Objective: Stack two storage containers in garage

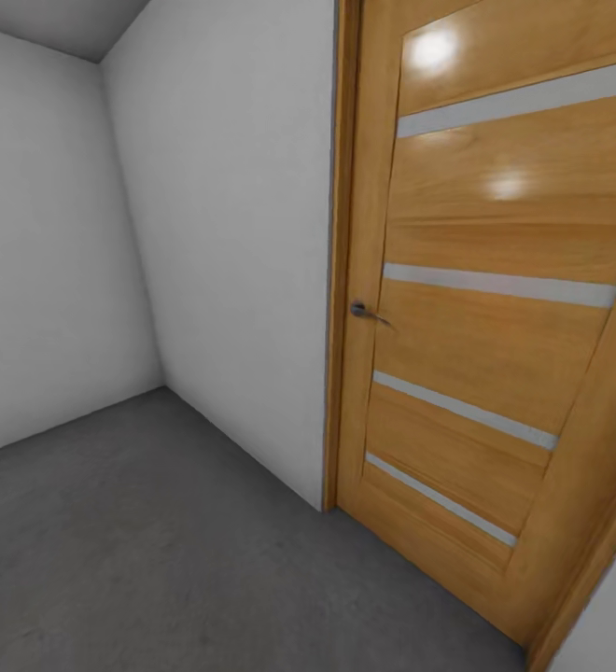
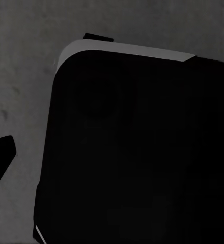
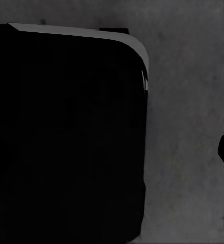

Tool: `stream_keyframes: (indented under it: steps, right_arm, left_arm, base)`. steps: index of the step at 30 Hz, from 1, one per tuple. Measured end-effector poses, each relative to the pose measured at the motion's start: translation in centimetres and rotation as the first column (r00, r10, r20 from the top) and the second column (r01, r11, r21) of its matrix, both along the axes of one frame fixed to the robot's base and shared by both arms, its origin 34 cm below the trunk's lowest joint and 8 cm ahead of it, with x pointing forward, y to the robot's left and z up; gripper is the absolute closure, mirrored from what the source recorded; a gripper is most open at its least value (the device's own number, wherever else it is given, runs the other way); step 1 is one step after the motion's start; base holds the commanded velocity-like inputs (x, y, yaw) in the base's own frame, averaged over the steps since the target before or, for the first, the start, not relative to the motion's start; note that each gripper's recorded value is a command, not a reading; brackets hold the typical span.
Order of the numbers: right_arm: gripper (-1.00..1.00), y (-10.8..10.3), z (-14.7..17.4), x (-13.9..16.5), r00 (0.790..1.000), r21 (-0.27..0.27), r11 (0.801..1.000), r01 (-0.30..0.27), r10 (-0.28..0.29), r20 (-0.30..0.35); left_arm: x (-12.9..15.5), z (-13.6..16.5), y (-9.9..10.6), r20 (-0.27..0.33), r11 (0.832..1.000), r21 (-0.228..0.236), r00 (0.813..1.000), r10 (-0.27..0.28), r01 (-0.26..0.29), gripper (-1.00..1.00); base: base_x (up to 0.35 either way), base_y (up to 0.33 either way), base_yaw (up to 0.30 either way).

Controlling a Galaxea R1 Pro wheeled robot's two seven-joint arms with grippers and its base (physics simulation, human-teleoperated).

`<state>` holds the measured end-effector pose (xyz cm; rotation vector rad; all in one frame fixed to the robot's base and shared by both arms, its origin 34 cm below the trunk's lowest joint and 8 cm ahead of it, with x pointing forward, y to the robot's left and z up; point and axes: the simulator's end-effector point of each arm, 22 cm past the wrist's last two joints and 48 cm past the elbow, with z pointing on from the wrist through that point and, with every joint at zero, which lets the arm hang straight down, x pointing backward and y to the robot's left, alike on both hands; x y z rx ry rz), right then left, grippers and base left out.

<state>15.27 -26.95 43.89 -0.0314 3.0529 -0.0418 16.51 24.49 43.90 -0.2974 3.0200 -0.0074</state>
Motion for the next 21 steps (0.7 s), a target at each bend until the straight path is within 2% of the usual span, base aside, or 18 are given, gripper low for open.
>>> stream_keyframes:
  steps: [12,21]
  right_arm:
    - [-1.00,-0.11,0.00,0.00,1.000,-0.001,1.000,0.000,0.000,0.000]
    - [-1.00,0.16,0.00,-0.01,1.000,0.002,1.000,0.000,0.000,0.000]
  left_arm:
    - [-0.01,0.00,0.02,0.000,1.000,0.001,1.000,0.001,-0.001,-1.00]
    - [0.10,0.01,0.11,0.003,1.000,0.002,1.000,0.000,0.000,-1.00]
  base:
    - [0.324,0.138,-0.009]
    - [0.324,0.138,-0.223]
